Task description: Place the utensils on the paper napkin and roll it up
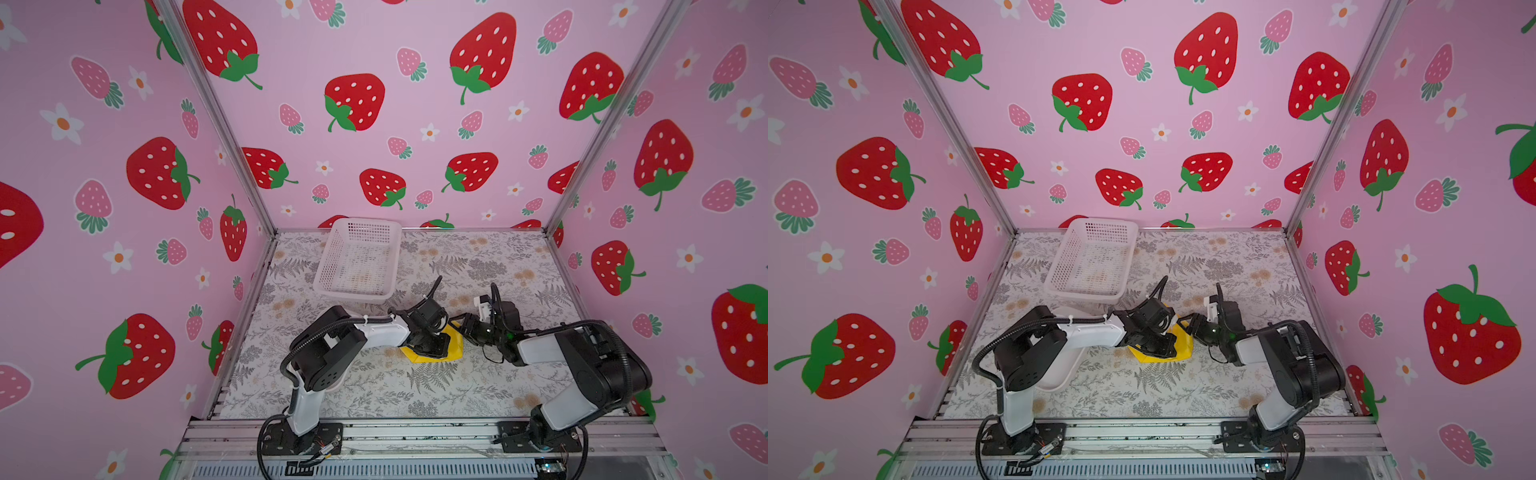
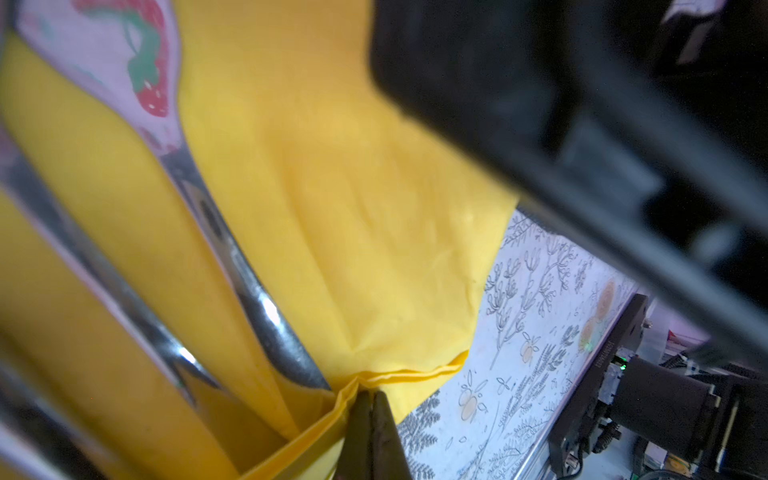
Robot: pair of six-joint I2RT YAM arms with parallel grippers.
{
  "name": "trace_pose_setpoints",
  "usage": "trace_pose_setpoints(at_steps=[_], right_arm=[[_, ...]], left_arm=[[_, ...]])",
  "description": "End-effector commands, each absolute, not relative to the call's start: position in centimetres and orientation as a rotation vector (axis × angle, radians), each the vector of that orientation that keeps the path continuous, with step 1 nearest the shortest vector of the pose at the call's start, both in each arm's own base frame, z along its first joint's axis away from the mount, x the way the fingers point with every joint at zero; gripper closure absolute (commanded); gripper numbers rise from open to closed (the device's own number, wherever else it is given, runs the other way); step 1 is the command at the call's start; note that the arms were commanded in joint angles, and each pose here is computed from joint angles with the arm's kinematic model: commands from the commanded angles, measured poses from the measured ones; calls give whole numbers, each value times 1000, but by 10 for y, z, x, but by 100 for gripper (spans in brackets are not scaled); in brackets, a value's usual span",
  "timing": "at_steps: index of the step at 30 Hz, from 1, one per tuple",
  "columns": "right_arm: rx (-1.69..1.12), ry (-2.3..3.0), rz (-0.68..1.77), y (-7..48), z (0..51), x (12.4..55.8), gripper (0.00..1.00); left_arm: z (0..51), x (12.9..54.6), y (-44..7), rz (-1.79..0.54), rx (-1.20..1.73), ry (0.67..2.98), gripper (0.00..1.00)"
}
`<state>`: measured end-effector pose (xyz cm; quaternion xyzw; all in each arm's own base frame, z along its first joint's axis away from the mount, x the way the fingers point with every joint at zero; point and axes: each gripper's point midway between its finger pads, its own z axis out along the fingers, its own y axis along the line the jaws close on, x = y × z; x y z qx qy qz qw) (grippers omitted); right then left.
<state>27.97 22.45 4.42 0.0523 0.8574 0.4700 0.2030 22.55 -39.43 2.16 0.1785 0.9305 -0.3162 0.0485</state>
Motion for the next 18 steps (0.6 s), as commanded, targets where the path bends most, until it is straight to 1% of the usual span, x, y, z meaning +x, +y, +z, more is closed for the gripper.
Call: trace_pose_setpoints(at_steps=[1, 3, 11, 15, 18], right_arm=[[6, 2395, 1350, 228, 50, 265, 41], [-34, 2401, 1343, 225, 53, 255, 43], [-50, 2433, 1406, 218, 52, 217, 43], [-12, 2423, 1399, 213, 52, 213, 43], [30, 2406, 1371, 210, 53, 219, 43]], left_arm=[[22, 226, -396, -947, 547, 2850, 100], [23, 226, -396, -950, 545, 2846, 100], [22, 225, -397, -961, 547, 2846, 100], [23, 225, -396, -962, 548, 2844, 100], [22, 225, -396, -961, 544, 2843, 100]])
